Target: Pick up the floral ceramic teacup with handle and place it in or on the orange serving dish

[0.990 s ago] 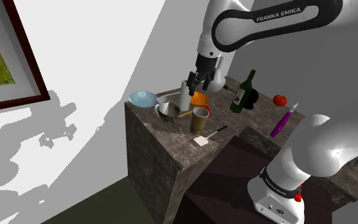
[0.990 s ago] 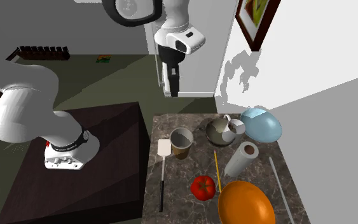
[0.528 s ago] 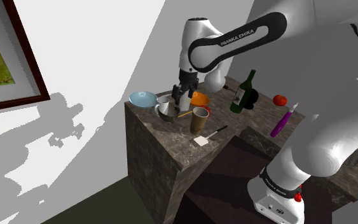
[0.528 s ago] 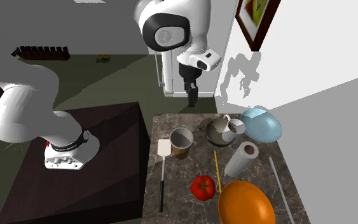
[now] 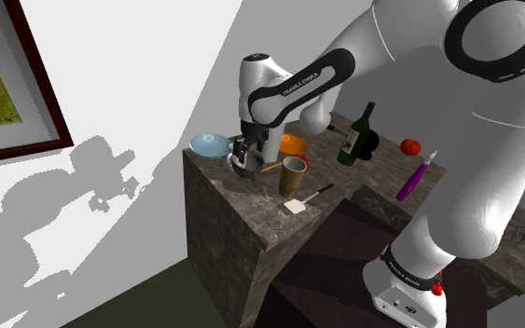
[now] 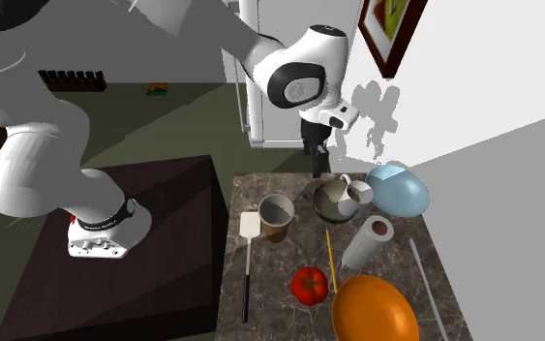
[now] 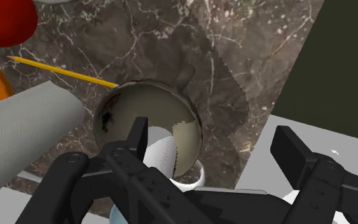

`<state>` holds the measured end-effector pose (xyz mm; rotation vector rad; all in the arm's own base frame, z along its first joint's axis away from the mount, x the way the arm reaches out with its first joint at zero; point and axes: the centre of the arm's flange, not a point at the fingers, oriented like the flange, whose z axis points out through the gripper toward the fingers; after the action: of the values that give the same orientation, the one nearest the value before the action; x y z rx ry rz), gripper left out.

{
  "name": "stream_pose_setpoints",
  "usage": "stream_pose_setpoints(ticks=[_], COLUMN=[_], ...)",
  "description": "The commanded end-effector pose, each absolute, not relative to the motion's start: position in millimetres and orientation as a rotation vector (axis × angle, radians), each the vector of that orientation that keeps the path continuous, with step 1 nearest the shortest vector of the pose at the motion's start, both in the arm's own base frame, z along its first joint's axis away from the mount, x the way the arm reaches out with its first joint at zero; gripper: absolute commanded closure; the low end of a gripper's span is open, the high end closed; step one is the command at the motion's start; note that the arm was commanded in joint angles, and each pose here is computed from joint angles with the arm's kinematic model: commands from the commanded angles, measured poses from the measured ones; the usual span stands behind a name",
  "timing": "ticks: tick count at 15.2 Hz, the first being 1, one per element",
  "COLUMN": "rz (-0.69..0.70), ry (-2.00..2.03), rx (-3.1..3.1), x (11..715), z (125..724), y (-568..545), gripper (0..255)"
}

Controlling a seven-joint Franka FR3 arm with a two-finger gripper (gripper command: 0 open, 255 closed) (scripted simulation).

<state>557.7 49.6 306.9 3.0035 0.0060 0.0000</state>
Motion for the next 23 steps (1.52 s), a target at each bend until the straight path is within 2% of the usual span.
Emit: stream_pose_setpoints(ticks=[1,6,13,22,23], rz=[-0.001,-0.005,-0.005,-0.005,-0.005], ry=[0.022,0.059,0.059,0.059,0.059], rx=[2.987,2.945,2.945,2.945,2.945], x=[573.8,616.3,616.3,616.3,616.3], z=[284.0,233.2,197.0,194.0,194.0], y=[51.3,54.1,46.9,46.3,46.3], gripper=[0,0,0,0,255])
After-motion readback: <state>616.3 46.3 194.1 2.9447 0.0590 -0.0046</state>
